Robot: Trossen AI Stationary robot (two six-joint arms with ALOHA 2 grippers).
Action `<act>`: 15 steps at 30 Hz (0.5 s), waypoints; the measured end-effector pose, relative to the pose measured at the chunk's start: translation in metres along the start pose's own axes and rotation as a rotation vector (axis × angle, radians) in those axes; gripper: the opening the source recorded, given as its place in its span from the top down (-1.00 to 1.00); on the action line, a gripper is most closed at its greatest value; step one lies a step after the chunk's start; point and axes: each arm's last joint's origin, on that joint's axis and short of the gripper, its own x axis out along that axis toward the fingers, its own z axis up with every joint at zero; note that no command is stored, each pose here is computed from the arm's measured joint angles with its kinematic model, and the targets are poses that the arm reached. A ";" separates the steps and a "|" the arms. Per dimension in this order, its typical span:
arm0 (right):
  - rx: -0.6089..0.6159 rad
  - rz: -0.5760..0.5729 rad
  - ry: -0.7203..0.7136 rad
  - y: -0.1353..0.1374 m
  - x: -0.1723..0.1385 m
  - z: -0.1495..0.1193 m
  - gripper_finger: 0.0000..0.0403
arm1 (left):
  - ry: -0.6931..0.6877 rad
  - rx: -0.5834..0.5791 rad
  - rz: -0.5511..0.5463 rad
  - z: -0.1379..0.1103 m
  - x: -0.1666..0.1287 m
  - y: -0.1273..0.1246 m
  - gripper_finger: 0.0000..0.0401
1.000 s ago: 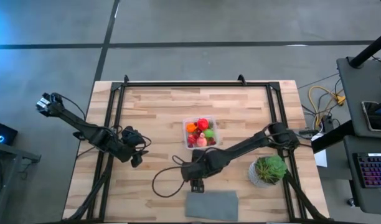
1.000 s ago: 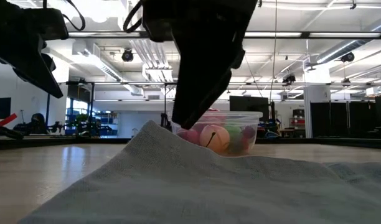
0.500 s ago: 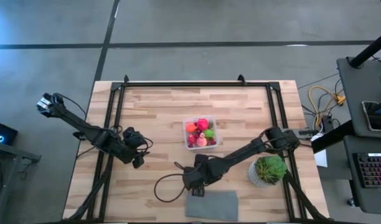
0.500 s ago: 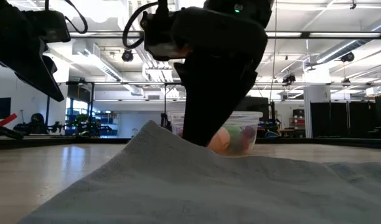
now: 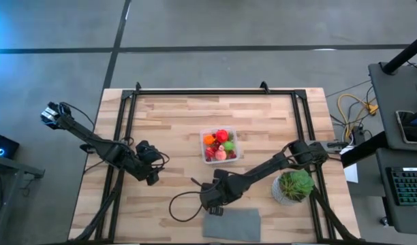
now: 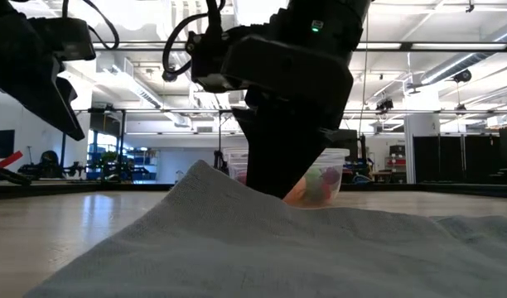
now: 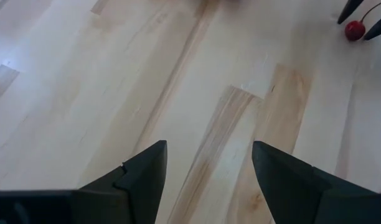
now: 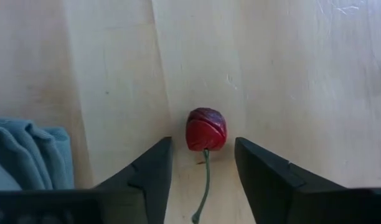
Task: Pick and placing Produce into tupperware
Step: Put the red cherry into the transparent container
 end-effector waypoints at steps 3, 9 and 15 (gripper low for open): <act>0.000 0.001 -0.001 0.000 0.001 0.000 0.27 | -0.001 0.001 0.000 0.000 0.000 0.000 -0.10; 0.006 0.012 -0.027 0.000 0.002 0.003 0.43 | -0.001 0.003 -0.001 0.000 0.000 0.000 -0.10; 0.019 0.008 -0.043 -0.004 0.003 0.007 0.44 | -0.001 0.003 -0.001 0.000 0.000 0.000 -0.10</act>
